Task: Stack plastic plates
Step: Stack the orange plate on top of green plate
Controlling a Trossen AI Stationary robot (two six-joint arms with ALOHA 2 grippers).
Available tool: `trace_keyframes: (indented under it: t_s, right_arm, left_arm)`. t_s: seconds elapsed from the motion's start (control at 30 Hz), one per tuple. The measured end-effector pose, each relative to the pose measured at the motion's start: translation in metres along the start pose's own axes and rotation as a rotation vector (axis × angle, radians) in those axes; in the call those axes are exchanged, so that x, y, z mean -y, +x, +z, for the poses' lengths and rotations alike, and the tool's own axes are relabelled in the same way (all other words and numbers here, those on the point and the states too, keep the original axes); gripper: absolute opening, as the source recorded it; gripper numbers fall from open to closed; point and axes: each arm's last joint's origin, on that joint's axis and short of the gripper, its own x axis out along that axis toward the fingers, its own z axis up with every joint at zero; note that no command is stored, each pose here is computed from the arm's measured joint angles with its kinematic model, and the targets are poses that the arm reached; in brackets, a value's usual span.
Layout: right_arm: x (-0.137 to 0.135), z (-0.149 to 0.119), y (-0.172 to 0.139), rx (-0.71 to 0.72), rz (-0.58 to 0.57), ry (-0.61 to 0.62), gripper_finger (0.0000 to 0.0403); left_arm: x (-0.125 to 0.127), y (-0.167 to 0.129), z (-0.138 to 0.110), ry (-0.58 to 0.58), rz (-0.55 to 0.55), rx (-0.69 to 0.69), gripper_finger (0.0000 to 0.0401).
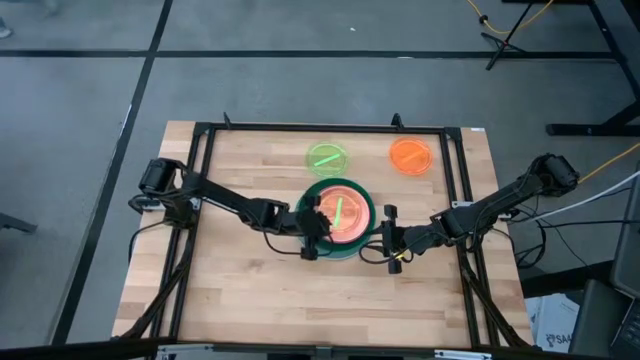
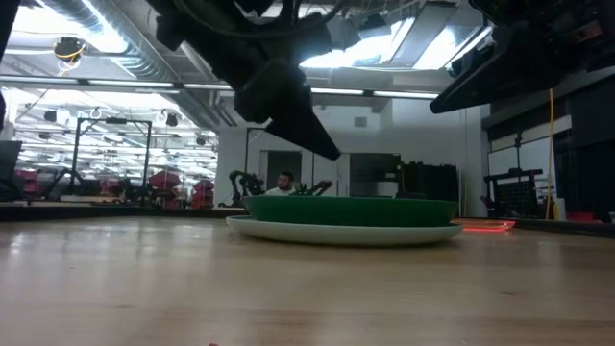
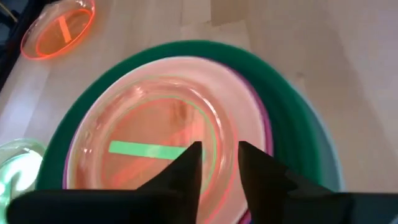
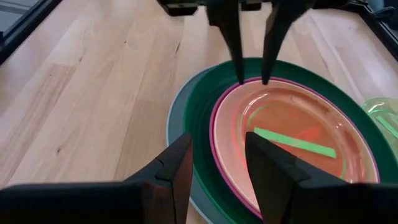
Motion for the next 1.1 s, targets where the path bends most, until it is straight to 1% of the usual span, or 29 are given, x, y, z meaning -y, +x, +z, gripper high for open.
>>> trace_keyframes:
  t_s: [0.07, 0.17, 0.2, 0.27, 0.33, 0.4, 0.47, 0.57, 0.73, 0.87, 0.97, 1.03, 1.1]
  right_arm:
    - [0.0, 0.0, 0.0, -0.001, 0.0, -0.001, 0.0138]
    - [0.0, -0.001, 0.0, -0.006, 0.0, -0.003, 0.0138]
    - [0.0, -0.001, 0.0, -0.008, 0.0, -0.004, 0.0138]
    - [0.0, -0.001, 0.0, -0.015, -0.008, -0.007, 0.0138]
    - [0.002, -0.002, -0.001, -0.023, -0.044, -0.012, 0.0138]
    - [0.003, -0.004, -0.001, -0.036, -0.083, -0.005, 0.0138]
    - [0.004, -0.006, -0.002, -0.057, -0.104, -0.006, 0.0138]
    - [0.01, -0.009, -0.003, -0.095, -0.133, 0.008, 0.0138]
    - [0.033, -0.015, -0.002, -0.175, -0.258, 0.078, 0.0138]
    - [0.06, -0.026, 0.0, -0.288, -0.369, 0.131, 0.0138]
    - [0.082, -0.034, -0.001, -0.362, -0.449, 0.177, 0.0138]
    - [0.096, -0.037, -0.001, -0.386, -0.5, 0.218, 0.0138]
    - [0.11, -0.04, -0.002, -0.402, -0.549, 0.263, 0.0138]
  left_arm:
    - [0.002, -0.008, 0.003, 0.005, -0.002, 0.004, 0.0111]
    - [0.006, -0.018, 0.008, 0.004, -0.013, 0.035, 0.0118]
    - [0.009, -0.021, 0.008, 0.004, -0.029, 0.038, 0.0118]
    - [0.016, -0.027, 0.014, -0.007, -0.073, 0.093, 0.0119]
    - [0.026, -0.034, 0.009, 0.009, -0.102, 0.104, 0.0119]
    - [0.033, -0.036, 0.01, -0.014, -0.12, 0.192, 0.0119]
    - [0.041, -0.039, -0.001, -0.03, -0.139, 0.237, 0.0119]
    - [0.051, -0.043, -0.011, -0.088, -0.186, 0.371, 0.0119]
    - [0.062, -0.053, -0.036, -0.166, -0.239, 0.522, 0.0119]
    - [0.066, -0.063, -0.051, -0.208, -0.227, 0.62, 0.0119]
    - [0.065, -0.065, -0.055, -0.229, -0.184, 0.643, 0.0119]
    - [0.063, -0.065, -0.056, -0.238, -0.157, 0.64, 0.0119]
    - [0.063, -0.065, -0.056, -0.239, -0.153, 0.638, 0.0119]
